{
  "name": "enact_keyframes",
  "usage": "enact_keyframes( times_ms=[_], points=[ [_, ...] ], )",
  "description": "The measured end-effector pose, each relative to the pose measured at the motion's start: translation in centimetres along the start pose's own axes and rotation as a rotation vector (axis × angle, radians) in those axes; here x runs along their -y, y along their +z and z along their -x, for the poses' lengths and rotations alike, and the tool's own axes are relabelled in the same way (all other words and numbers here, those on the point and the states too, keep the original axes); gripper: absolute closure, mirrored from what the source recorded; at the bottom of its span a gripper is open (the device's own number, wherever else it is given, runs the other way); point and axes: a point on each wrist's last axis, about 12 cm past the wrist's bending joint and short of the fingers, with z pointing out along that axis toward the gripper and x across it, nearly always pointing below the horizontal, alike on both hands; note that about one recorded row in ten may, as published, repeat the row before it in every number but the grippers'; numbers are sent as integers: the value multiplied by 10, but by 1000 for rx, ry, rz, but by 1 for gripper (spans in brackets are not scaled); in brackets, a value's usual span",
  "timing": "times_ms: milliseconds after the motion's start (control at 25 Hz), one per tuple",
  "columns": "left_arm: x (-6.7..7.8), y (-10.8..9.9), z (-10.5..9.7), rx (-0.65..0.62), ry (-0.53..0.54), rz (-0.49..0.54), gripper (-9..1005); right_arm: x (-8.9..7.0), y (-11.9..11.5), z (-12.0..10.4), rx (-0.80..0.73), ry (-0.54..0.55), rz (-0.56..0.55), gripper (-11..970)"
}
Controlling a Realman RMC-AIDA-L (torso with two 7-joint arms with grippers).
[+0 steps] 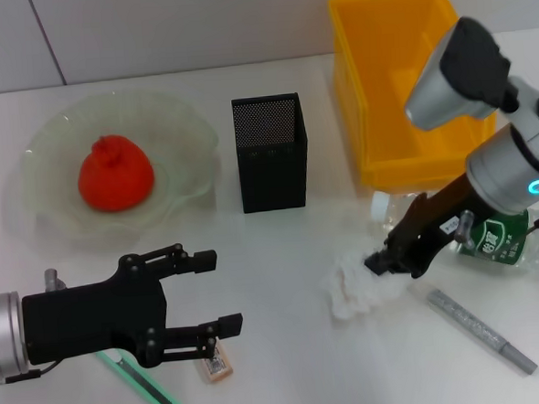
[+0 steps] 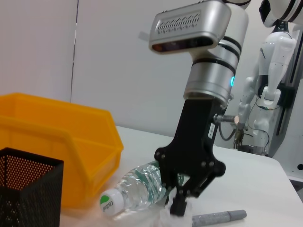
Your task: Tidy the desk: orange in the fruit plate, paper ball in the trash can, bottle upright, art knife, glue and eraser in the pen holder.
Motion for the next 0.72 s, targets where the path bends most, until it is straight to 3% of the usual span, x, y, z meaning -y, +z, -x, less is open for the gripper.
enact_keyframes(
  times_ms=[360,720],
  points=[
    [1,-1,-2,1,-5,3,155,-12,-45,0,144,-60,-117,956],
    [2,1,-2,4,3,0,156,3,-96,-10,292,-22,-305,955]
  ],
)
